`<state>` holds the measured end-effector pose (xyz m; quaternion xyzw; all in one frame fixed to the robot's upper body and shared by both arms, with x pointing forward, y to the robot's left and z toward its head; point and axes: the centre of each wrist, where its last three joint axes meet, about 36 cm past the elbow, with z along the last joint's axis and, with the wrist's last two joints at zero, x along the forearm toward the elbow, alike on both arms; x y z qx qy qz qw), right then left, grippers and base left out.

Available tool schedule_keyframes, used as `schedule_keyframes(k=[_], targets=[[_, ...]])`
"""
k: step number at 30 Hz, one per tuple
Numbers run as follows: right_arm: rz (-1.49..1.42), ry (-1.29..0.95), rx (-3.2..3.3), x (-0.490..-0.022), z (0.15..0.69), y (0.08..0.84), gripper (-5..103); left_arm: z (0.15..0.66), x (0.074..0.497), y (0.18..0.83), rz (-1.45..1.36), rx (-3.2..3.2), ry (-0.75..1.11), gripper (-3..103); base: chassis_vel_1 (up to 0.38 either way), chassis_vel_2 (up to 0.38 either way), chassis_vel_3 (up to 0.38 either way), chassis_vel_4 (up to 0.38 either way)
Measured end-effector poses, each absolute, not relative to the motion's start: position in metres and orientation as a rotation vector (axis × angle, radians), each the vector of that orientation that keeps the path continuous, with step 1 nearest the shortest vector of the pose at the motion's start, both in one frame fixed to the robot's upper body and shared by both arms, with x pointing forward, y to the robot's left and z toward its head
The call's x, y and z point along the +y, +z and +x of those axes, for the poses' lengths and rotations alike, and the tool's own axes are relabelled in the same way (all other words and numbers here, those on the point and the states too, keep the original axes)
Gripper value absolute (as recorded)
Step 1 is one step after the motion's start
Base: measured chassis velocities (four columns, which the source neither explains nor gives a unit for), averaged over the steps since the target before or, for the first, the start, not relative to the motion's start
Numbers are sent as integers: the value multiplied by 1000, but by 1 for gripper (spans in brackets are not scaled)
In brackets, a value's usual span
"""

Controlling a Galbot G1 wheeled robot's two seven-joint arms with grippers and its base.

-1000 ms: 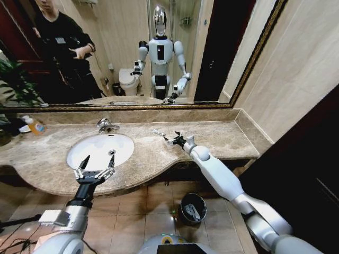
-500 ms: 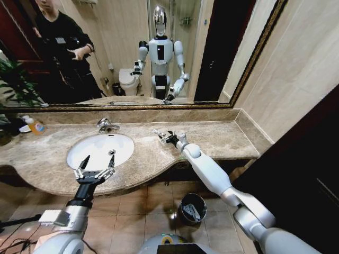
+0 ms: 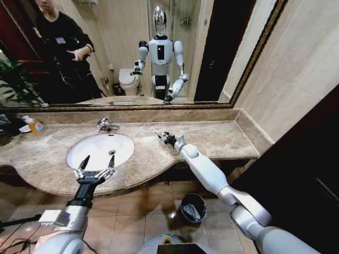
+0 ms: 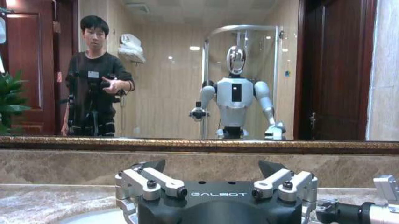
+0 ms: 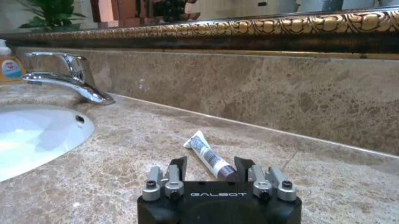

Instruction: Pick up the trash from the sink and place it in the trash bin.

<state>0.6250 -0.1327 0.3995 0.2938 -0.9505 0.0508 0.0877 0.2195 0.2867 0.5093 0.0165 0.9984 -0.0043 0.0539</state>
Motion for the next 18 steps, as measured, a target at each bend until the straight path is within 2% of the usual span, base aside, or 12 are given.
schedule_keyframes(k=[1,3,4,6,8,13,14,15,16,18], targets=[[874,150,-2829,-133,624,398,48,219,287,509,50,3033,-13,100,0,0,0,0],[871,149,-2828,-134,624,397,48,219,287,509,50,3033,-13,100,0,0,0,0],[871,150,-2828,-134,623,396,41,219,287,509,50,3033,-13,100,0,0,0,0],[870,150,-2829,-135,622,396,41,219,287,509,50,3033,-13,100,0,0,0,0],[873,152,-2831,-136,621,396,26,219,287,509,50,3033,-13,100,0,0,0,0],[878,151,-2833,-136,620,397,21,219,287,509,50,3033,-13,100,0,0,0,0],[880,149,-2834,-135,619,397,10,219,287,509,50,3033,-13,100,0,0,0,0],[881,149,-2834,-135,619,397,10,219,287,509,50,3033,-13,100,0,0,0,0],[881,150,-2834,-134,619,397,4,219,287,509,50,3033,-13,100,0,0,0,0],[882,151,-2834,-134,619,397,4,219,287,509,50,3033,-13,100,0,0,0,0]])
